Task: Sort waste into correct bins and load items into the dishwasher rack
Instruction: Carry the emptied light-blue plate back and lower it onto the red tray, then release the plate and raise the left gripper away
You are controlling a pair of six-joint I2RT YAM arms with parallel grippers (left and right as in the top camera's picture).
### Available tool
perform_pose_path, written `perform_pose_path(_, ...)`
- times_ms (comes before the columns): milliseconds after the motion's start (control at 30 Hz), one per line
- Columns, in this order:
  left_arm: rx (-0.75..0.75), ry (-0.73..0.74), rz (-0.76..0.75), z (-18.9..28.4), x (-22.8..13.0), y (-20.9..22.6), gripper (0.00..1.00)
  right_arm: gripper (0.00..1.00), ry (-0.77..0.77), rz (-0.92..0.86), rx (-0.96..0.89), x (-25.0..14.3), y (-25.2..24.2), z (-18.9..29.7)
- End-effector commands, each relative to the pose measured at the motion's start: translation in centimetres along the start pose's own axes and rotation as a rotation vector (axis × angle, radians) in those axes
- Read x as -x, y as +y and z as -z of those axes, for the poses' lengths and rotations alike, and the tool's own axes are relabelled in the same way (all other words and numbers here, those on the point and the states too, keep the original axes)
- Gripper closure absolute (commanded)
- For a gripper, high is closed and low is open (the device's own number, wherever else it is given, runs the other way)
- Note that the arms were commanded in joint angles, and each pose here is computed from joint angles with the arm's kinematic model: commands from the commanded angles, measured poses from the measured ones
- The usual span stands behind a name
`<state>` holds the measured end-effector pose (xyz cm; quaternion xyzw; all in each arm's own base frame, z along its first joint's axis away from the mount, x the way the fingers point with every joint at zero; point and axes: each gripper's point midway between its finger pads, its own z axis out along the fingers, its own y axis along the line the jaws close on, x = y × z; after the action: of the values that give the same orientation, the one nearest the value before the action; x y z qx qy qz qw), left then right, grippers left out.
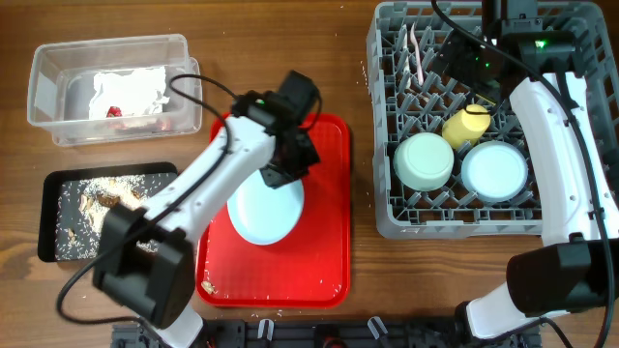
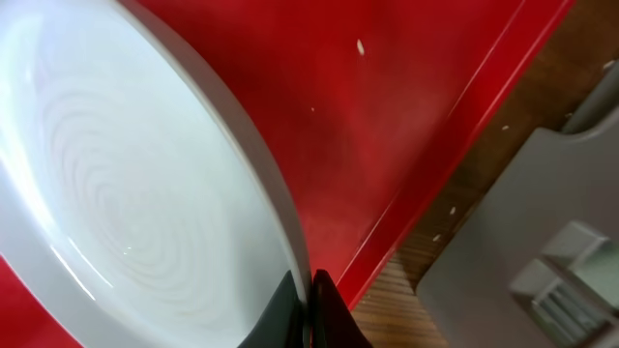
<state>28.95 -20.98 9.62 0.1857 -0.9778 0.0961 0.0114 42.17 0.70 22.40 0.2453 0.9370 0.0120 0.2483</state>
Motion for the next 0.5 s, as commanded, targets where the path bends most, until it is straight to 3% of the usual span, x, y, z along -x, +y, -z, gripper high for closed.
perform_pose_path(0, 0.032, 0.016, 0.0, -1.5, -1.0, -0.6, 0.96, 0.0, -0.036, -0.006, 0.002, 0.5, -0.3, 1.2)
perform_pose_path(33, 0.031, 0.016, -0.008, -1.5, -1.2, -0.7, 0.95, 0.0, -0.037, -0.006, 0.001, 0.5, -0.3, 1.2)
perform_pose_path(100, 0.03, 0.016, -0.015, -1.6, -1.4, -0.9, 0.81, 0.0, -0.037, -0.006, 0.002, 0.5, -0.3, 1.2)
perform_pose_path(133, 0.031, 0.017, -0.017, -1.6, -1.5, -0.9, 0.64, 0.0, -0.036, -0.011, 0.004, 0.5, -0.2, 1.2)
perform_pose_path(200, 0.035, 0.02, -0.016, -1.6, -1.6, -0.8, 0.41, 0.0, -0.02, -0.017, 0.042, 0.3, 0.4, 1.2)
perform_pose_path(300, 0.034, 0.02, -0.016, -1.5, -1.6, -0.8, 0.37, 0.0, 0.026, -0.016, 0.141, -0.4, 2.2, 1.4)
perform_pose_path(467, -0.004, 0.062, -0.005, -1.3, -2.0, -1.2, 0.41, 0.0, 0.072, -0.018, 0.245, -1.1, 4.0, 1.8)
